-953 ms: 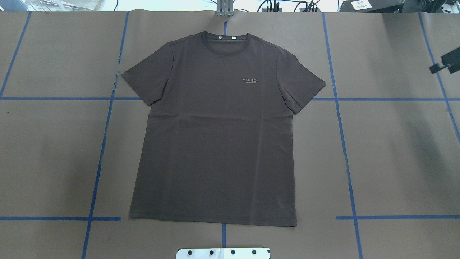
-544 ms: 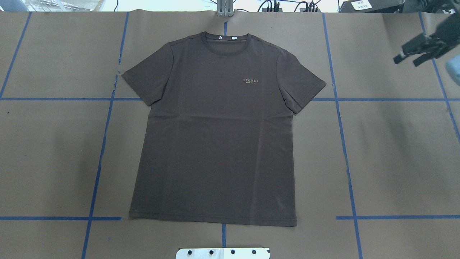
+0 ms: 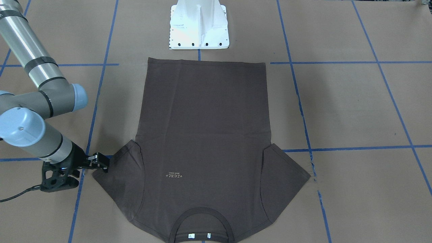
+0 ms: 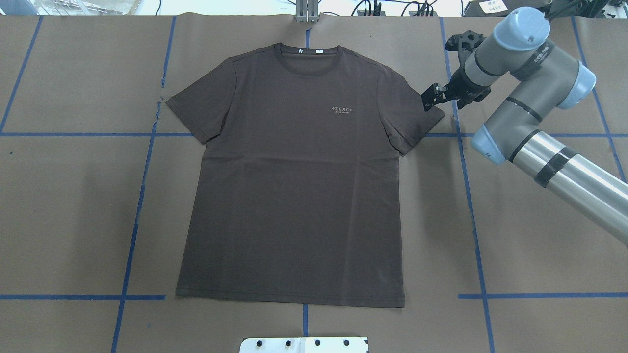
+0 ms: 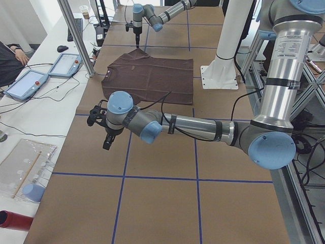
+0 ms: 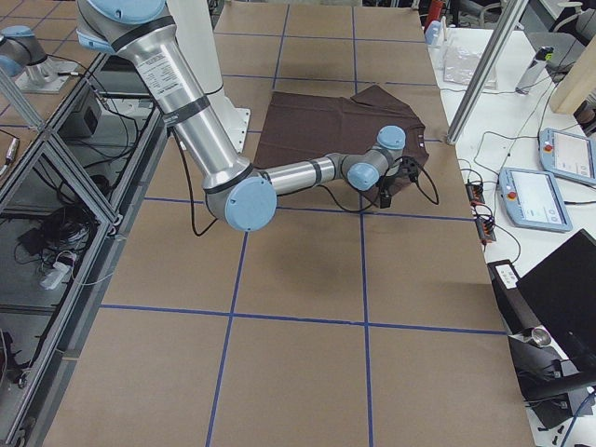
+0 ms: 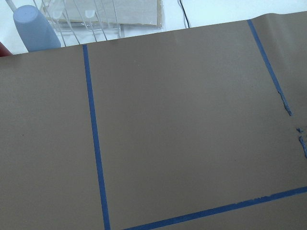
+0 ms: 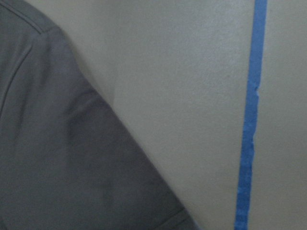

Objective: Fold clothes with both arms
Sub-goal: 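Move the right gripper to the sleeve nearest it and grasp it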

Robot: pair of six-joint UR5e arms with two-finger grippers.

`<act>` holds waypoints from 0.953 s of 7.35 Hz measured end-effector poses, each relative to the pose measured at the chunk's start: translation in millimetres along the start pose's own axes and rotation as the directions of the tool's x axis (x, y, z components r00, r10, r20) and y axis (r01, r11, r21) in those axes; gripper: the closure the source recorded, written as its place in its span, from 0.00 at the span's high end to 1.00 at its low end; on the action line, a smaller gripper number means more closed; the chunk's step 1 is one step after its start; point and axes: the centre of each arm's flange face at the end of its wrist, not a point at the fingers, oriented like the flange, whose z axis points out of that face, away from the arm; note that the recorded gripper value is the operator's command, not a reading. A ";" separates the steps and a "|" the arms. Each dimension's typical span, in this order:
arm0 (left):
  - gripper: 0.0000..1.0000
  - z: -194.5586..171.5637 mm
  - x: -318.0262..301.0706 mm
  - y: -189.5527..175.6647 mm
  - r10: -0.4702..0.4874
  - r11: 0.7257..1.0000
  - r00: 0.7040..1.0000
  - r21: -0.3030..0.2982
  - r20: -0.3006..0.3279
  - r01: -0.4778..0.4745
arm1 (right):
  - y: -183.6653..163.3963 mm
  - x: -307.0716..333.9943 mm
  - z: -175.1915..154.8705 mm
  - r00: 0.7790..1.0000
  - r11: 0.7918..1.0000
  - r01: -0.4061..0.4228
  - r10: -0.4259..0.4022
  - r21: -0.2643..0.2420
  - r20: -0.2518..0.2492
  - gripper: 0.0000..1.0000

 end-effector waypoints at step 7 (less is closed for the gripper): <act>1.00 2.8 -2.4 -1.4 -0.004 1.000 1.000 -0.005 0.001 0.004 | 6.5 1.4 15.6 1.000 1.000 -0.009 0.010 0.022 -0.027 0.00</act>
